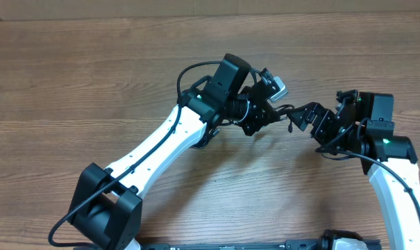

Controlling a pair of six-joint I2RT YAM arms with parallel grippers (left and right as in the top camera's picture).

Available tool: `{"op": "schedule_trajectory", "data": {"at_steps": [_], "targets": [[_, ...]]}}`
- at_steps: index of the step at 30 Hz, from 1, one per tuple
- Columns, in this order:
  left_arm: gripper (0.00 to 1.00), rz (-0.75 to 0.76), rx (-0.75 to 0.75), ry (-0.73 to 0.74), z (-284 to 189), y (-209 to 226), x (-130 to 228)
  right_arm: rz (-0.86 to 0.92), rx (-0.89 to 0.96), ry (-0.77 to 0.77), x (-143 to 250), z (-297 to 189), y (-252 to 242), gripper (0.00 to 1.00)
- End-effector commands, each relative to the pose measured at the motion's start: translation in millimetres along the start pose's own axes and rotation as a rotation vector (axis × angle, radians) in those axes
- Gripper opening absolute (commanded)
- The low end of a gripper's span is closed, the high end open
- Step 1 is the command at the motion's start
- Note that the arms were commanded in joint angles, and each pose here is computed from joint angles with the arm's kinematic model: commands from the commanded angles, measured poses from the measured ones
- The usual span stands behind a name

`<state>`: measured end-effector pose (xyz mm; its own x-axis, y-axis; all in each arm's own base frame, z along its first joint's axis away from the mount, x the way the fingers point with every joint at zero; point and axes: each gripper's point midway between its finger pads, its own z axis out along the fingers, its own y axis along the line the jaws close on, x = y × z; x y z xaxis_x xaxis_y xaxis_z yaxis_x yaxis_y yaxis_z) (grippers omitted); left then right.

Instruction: Untangle cables

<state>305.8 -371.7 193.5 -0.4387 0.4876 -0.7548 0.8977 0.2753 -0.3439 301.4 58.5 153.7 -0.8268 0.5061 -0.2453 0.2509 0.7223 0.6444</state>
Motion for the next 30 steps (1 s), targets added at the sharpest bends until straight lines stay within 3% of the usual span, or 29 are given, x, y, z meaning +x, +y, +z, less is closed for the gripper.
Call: {"op": "schedule_trajectory", "data": {"at_steps": [1,6,17,23,30], "targets": [[0.04,0.033,0.133,-0.047,-6.1,-27.5,-13.0,0.003,0.058,-0.039,-6.0,-2.5,-9.4,1.00],[0.04,0.033,0.158,-0.062,-10.0,-28.1,-15.5,0.017,0.071,-0.016,-4.8,3.8,-14.6,1.00],[0.04,0.040,0.376,-0.177,-50.8,-32.9,-28.2,0.056,0.180,0.011,-4.8,17.6,-41.4,1.00],[0.04,0.048,0.464,-0.291,-96.3,-14.9,-37.8,0.081,0.310,0.020,2.7,12.0,-65.4,1.00],[0.04,0.010,0.454,-0.386,-146.1,20.7,-44.7,0.089,0.363,0.025,6.0,8.9,-75.1,1.00]]}}
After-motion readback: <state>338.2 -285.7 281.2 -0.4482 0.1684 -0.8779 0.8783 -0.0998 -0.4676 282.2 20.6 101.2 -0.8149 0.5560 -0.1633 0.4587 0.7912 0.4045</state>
